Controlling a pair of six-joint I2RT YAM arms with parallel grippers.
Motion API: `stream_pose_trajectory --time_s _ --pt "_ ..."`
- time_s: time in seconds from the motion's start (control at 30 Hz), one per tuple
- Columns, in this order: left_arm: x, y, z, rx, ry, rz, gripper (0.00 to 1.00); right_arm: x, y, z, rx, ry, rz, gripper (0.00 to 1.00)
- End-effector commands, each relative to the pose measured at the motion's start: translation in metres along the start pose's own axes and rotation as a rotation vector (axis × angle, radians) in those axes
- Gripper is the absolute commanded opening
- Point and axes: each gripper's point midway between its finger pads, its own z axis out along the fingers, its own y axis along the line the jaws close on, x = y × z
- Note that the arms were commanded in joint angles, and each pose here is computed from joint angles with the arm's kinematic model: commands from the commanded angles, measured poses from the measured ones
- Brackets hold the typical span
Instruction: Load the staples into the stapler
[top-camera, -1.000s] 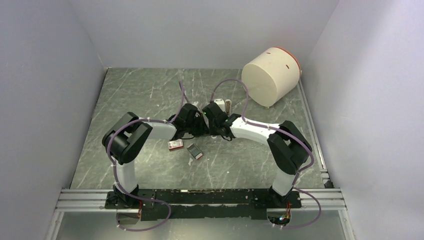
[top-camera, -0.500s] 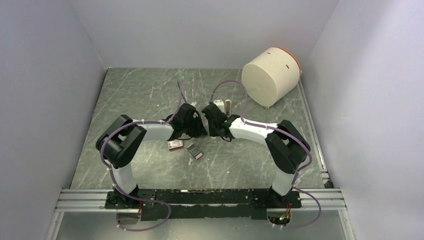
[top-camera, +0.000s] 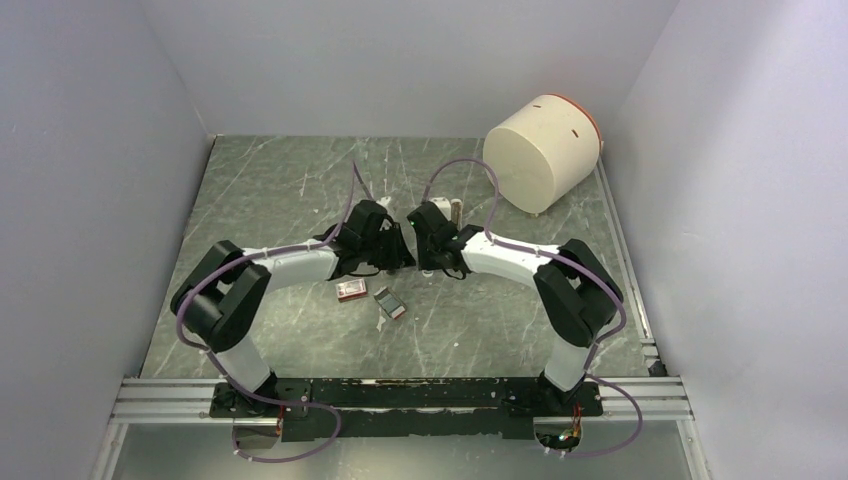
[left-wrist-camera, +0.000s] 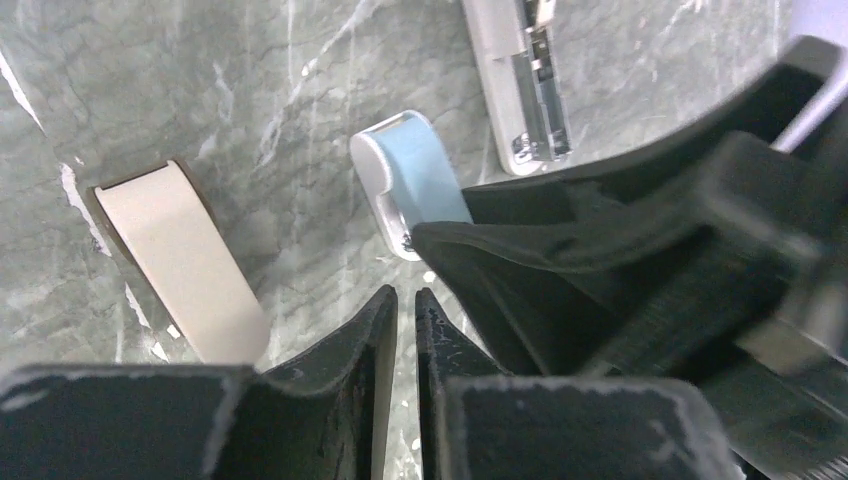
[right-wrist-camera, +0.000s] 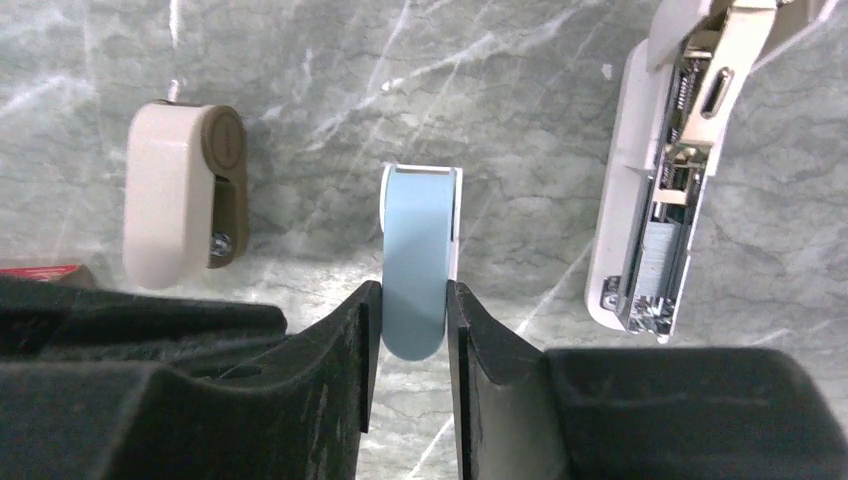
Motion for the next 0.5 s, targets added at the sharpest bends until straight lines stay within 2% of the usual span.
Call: stream_pose_trajectory --time_s 0.0,0.2,0.33,0.47 --pt "-0.022 -0.017 -0.018 0.011 -0.053 0.058 0.19 -0.015 0.008 -0.003 -0.042 -0.014 0.017 0.35" --pt "-0.026 -0.021 -0.031 0.01 -0.072 0.08 0.22 -0.035 0.017 -0.018 -0.084 -0.052 0.018 0.52" --pt "-0.03 -0.027 -0.044 0.029 -0.102 0.087 0.25 -0.059 0.012 -0.035 -0.071 -0.113 0.026 0.56" --pt "-0.037 -0.032 -0.064 0.039 -0.158 0.088 0.31 -0.087 -0.014 -0.054 0.001 -0.21 0.045 0.6"
